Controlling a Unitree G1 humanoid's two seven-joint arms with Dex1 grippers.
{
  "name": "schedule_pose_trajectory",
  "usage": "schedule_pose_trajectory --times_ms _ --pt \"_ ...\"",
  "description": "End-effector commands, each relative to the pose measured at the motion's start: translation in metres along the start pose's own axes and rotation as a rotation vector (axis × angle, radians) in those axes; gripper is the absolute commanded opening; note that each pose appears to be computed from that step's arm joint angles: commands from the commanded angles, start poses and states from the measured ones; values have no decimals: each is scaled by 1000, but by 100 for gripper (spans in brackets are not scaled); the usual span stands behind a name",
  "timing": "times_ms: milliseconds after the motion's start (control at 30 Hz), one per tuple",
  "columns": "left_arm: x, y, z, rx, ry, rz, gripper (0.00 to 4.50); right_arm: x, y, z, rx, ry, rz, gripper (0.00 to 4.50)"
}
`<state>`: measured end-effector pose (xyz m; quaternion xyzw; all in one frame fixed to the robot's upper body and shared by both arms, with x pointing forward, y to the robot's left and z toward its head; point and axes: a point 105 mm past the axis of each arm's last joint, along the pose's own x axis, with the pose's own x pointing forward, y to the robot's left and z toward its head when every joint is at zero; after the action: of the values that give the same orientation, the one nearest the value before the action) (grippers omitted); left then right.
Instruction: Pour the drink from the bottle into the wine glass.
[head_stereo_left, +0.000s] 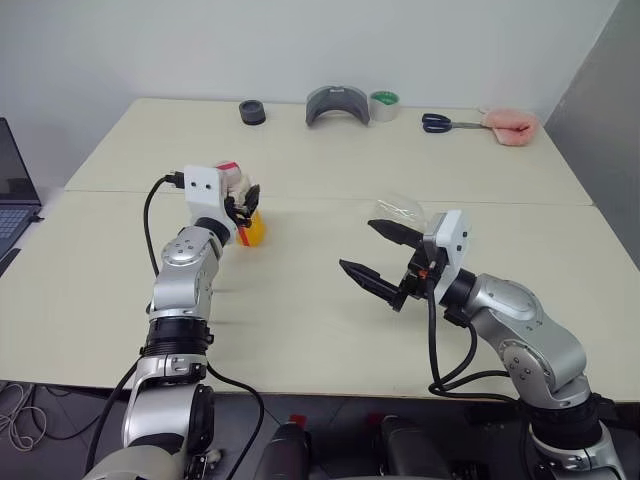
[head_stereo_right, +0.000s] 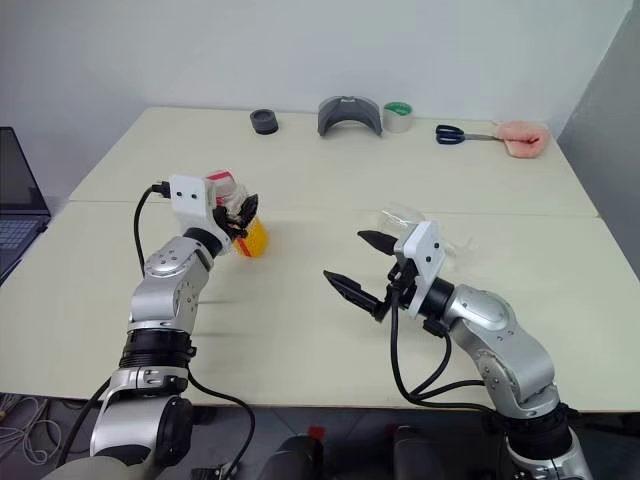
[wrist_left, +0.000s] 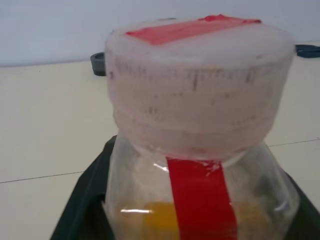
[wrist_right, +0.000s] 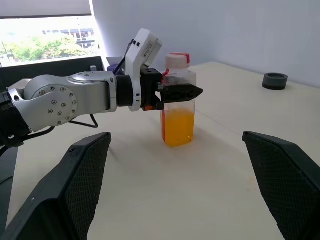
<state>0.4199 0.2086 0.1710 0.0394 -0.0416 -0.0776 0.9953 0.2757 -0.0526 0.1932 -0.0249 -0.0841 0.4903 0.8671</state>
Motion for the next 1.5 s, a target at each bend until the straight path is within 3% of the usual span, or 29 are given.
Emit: schedule_pose_trajectory --times_ms 33,1500 --pt "2 1 22 21 -69 -1 178 1 5 9 -27 -36 11 450" --pt "-13 -38 31 -21 -104 -226 178 0 3 11 -51 -64 -36 450"
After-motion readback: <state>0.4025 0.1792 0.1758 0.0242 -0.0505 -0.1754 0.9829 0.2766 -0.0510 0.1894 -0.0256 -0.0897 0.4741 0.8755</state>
